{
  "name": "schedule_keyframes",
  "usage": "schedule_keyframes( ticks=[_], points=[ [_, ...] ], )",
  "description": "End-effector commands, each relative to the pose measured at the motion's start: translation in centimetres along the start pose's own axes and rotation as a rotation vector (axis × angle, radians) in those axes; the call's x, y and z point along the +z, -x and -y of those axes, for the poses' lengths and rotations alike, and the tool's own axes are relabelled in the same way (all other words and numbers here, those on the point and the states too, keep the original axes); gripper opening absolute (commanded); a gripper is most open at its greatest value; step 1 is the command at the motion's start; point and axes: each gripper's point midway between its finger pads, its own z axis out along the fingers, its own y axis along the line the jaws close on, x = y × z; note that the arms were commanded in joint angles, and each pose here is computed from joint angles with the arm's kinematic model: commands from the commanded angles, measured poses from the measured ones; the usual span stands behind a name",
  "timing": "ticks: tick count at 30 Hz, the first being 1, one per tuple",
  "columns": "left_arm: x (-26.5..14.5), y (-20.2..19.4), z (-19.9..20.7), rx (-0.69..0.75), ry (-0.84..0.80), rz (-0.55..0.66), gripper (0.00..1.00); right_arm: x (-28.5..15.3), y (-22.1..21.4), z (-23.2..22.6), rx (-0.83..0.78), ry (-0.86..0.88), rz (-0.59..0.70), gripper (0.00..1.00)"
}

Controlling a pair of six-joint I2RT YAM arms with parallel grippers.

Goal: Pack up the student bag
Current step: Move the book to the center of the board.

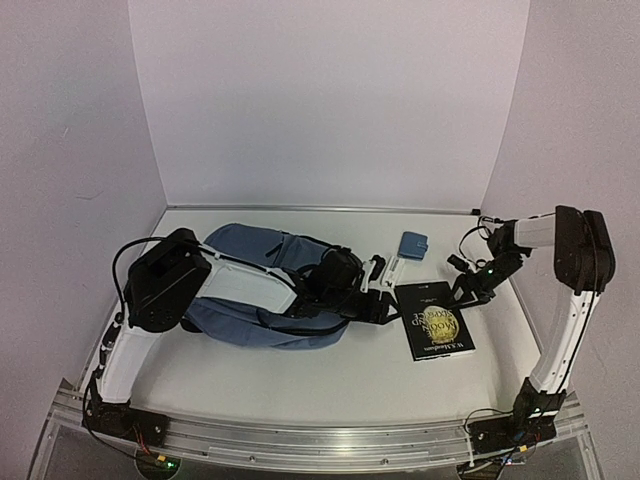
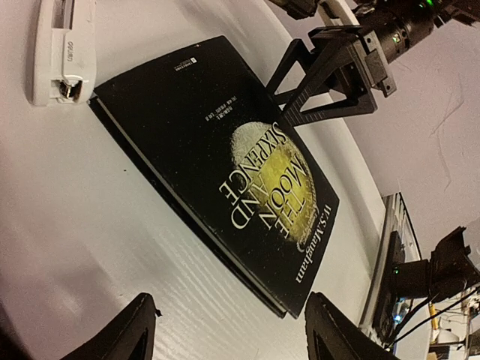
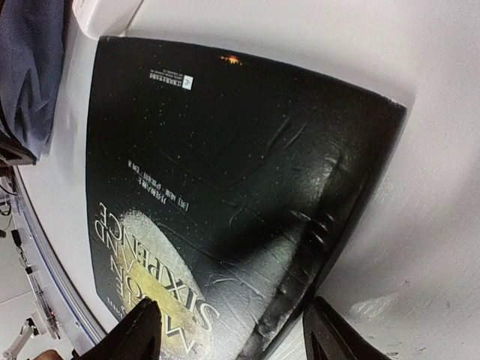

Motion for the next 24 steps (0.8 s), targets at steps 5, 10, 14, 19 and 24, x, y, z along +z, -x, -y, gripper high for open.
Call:
schedule_keyframes(
  ticks=[5,10,14,19,24],
  points=[
    [2.7,1.4,1.4,-0.077,0.0,0.051,0.65,1.2,-2.0,-0.3,0.081,-0.005,-0.029,0.65],
    [4.5,0.6,0.4,-0.14,0.011,0.029,0.65,1.5,-2.5,-0.6,0.09,0.001,-0.034,0.65],
    [5.6,0.0,0.1,-0.181,0.001,0.007,0.62,1.6,-2.9,-0.8,0.096,0.009,-0.04,0.65],
    [6.3,-0.2,0.5,-0.211,-0.034,-0.005,0.56,1.3,-2.9,-1.4,0.103,0.02,-0.031,0.65],
    [6.1,0.5,2.1,-0.197,-0.099,0.005,0.38,1.3,-2.9,-1.5,0.105,0.023,-0.028,0.66]
  ],
)
